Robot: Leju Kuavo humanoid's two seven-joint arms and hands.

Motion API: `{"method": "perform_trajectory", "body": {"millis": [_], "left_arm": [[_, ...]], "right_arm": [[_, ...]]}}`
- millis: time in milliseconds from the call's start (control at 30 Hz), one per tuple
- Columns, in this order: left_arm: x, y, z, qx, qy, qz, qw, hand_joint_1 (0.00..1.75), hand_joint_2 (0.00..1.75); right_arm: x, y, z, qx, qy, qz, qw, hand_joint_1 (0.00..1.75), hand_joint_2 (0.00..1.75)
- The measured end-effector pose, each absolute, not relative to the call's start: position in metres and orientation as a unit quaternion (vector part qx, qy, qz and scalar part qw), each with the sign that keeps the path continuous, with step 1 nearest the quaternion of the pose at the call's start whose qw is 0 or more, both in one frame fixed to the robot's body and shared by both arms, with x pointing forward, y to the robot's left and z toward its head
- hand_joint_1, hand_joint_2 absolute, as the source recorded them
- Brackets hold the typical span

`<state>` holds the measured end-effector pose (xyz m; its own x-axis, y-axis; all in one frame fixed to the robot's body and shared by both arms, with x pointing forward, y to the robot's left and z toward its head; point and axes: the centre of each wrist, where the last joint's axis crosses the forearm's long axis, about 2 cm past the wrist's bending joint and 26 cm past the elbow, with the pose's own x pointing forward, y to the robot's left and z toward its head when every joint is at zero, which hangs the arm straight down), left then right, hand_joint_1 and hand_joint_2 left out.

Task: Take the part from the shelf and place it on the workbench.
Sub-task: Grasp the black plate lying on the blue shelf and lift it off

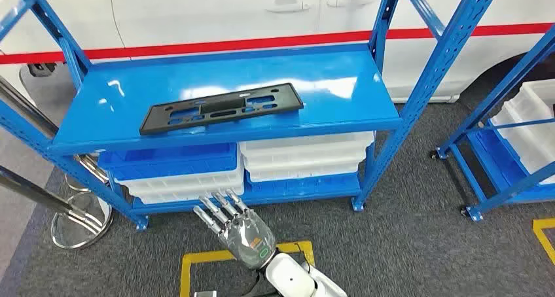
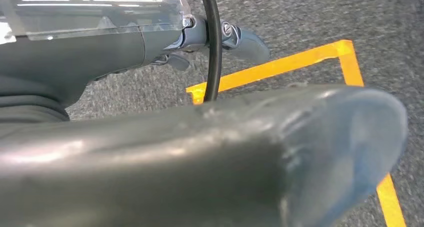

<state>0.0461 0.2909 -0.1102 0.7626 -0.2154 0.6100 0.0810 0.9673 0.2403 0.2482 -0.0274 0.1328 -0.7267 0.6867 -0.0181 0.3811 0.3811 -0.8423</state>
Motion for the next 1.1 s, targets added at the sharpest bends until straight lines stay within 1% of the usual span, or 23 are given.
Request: {"method": "perform_trajectory", "body": {"millis": [500,1100], "left_arm": [[0.043,0.293,-0.111,0.100,-0.336,-0.077,0.934,0.00,0.00],[0.044,0.292,-0.110,0.103,-0.338,-0.079,0.932,0.00,0.00]], "right_arm": [[0.249,-0.019,0.148,-0.315,-0.832,0.426,0.164,0.00,1.75],[0.248,-0.028,0.144,-0.310,-0.834,0.416,0.189,0.00,1.75]]}}
